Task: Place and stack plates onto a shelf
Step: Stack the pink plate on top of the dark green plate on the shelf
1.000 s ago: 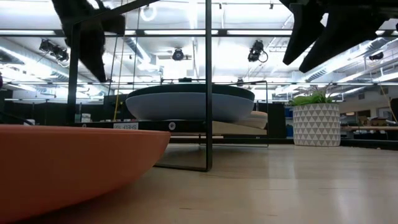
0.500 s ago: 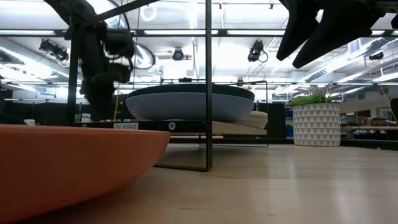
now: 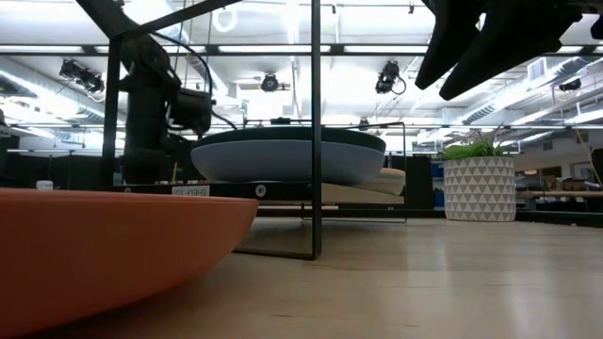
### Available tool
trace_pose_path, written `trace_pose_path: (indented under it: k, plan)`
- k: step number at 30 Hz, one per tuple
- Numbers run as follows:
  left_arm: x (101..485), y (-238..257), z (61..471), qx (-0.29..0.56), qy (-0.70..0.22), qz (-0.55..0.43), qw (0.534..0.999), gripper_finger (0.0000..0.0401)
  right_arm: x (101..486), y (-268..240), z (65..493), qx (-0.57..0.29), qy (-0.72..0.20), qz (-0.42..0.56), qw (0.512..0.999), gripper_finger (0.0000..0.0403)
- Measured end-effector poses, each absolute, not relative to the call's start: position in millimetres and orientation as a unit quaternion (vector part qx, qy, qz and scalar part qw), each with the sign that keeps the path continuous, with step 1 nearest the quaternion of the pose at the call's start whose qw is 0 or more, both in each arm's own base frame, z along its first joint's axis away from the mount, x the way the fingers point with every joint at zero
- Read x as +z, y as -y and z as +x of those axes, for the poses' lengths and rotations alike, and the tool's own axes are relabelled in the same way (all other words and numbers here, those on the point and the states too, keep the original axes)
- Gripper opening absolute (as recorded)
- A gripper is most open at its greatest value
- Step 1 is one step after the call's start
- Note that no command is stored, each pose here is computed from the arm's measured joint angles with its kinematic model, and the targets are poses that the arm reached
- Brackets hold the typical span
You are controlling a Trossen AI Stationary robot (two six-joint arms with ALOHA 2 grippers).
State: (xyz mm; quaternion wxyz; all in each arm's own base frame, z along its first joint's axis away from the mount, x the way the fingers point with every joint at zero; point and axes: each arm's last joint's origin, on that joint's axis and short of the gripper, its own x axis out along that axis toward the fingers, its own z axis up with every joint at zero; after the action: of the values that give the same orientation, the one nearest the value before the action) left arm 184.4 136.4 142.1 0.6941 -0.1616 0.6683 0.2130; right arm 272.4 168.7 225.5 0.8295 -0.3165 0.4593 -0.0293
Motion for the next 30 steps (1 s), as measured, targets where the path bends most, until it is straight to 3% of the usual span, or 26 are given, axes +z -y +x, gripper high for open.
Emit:
trace_pose_path:
  k: [4,9,11,21,26,30]
  plan:
    - [137.7,-135.8,185.5,0.191,-0.682,-0.146,0.691,0.014,225.5,-167.9,272.9,-0.03,-0.46,-0.316,0.829,0.0164]
    - [144.8,-134.9,185.3,0.164,-0.693,-0.149,0.686,0.0037,225.6,-165.7,274.3,-0.034,-0.461,-0.313,0.83,0.0164]
    - [151.0,-135.4,186.7,0.152,-0.7,-0.153,0.681,0.0017,225.6,-165.3,274.6,-0.034,-0.461,-0.313,0.83,0.0164]
    - [248.0,-148.5,209.6,0.166,-0.635,-0.138,0.742,0.0016,225.3,-165.2,274.8,-0.03,-0.464,-0.305,0.831,0.0164]
    - [306.2,-145.1,212.4,0.185,-0.636,-0.11,0.741,0.0015,224.7,-164.8,274.1,-0.033,-0.469,-0.299,0.831,0.0164]
    - [342.7,-140.9,220.9,0.19,-0.576,-0.132,0.784,0.0015,224.6,-164.6,273.7,-0.035,-0.47,-0.296,0.831,0.0164]
